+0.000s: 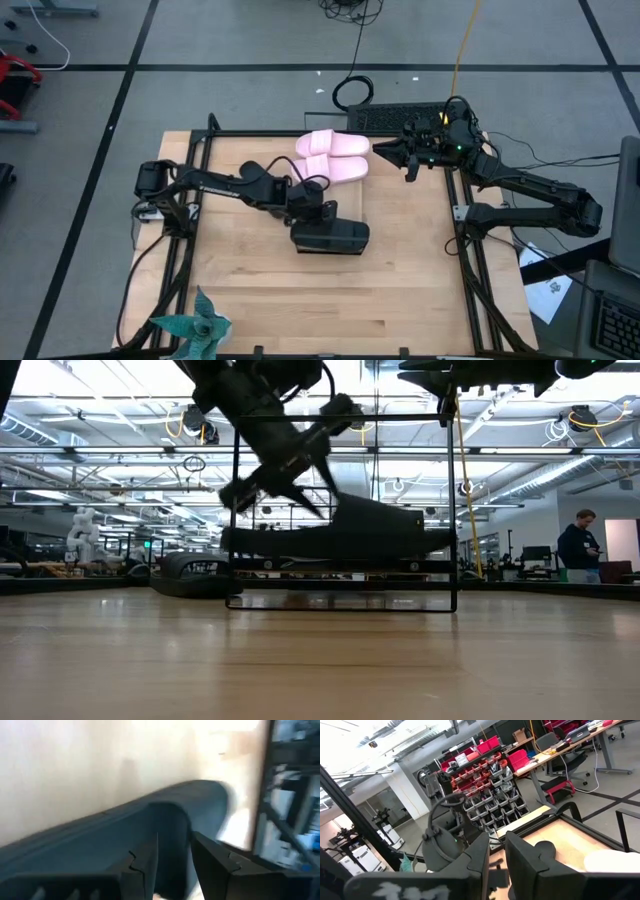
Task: Pick and place slides into the shelf
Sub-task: Put the black slide on the shelf
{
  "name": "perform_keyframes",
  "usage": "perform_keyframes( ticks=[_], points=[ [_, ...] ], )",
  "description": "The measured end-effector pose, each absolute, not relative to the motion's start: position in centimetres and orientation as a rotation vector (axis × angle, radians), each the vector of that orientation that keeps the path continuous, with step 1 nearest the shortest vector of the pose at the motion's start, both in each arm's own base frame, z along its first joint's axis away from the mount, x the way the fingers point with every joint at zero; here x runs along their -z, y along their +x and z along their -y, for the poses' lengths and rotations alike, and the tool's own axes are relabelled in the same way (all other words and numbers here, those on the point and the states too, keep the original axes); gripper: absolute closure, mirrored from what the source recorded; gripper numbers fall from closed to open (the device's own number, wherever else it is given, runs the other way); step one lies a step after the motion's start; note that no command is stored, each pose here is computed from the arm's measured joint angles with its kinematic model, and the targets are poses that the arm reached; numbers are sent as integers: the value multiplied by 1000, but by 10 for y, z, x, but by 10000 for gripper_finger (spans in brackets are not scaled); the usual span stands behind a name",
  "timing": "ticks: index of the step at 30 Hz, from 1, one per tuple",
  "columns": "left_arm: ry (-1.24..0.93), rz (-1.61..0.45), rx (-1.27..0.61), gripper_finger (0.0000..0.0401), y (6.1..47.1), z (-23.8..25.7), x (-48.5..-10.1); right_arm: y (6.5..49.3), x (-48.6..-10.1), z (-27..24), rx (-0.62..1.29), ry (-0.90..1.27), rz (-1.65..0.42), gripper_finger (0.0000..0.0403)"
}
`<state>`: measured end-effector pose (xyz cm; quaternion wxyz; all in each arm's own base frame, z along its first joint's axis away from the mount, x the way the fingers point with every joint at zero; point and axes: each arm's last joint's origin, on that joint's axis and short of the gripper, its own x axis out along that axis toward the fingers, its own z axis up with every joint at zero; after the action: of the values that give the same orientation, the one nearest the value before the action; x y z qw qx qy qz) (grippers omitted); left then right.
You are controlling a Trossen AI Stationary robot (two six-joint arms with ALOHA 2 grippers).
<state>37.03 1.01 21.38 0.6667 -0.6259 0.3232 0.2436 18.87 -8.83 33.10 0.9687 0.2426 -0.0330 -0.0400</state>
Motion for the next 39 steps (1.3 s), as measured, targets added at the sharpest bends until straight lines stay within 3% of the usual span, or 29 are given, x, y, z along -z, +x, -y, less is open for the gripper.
perform_keyframes(
  ticks=[9,20,29,39],
  points=[
    [-1373,-723,-634,286,354,-14,-229,189,-331,88,81,489,70,348],
    [-1290,-566,-689,286,330,-45,-267,189,-332,88,80,487,73,348],
    [-1183,-826,-951,286,267,-81,-274,189,-330,89,85,490,62,348],
    [-1138,-1007,-735,286,237,-140,-267,189,-330,92,97,486,71,348]
  ],
)
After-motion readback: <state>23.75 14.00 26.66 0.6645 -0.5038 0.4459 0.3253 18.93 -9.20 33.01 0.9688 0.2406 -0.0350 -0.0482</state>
